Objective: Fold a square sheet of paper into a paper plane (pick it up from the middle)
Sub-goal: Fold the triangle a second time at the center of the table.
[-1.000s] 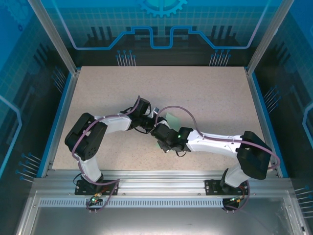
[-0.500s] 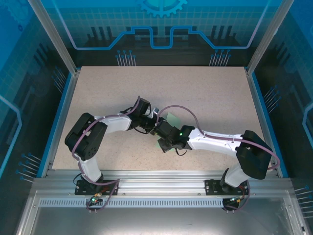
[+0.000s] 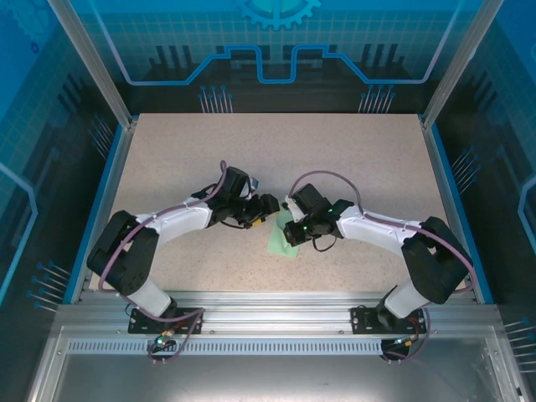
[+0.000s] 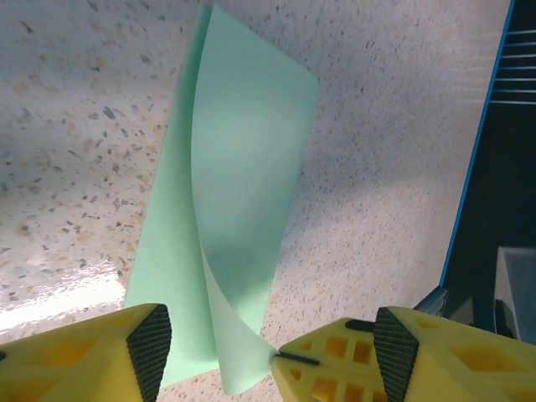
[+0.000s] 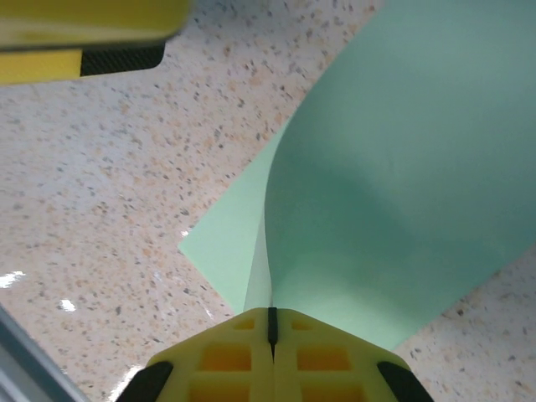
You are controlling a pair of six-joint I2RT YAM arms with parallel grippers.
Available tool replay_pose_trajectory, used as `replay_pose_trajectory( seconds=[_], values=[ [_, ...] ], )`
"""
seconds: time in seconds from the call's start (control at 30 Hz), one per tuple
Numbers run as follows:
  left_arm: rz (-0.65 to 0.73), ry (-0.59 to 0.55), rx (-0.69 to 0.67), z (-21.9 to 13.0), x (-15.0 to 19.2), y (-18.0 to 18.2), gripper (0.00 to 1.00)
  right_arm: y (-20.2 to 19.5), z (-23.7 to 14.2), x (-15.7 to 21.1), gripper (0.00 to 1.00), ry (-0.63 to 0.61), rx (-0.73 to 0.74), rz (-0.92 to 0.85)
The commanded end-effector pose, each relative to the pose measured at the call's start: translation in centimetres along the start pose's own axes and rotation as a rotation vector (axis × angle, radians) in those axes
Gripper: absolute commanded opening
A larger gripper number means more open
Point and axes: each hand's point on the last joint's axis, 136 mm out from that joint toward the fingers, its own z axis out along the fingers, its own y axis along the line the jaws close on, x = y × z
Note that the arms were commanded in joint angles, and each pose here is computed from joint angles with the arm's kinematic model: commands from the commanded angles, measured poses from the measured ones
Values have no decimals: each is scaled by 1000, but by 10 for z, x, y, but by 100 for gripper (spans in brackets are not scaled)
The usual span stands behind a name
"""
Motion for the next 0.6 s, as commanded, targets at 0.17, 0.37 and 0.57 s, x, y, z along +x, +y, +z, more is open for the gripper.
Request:
replay_pose_trajectory(
  seconds=[0.17,0.37,0.57],
  values=[
    [45,-2,1,-6,13,11,51,-3,7,-4,4,74,-161,-15],
    [67,41,18,1,28,5,42,-22,8,-5,5,89,-167,25],
    [77,86,32,17,40,-4,38,-34,7,-7,6,101,-184,44]
  ],
)
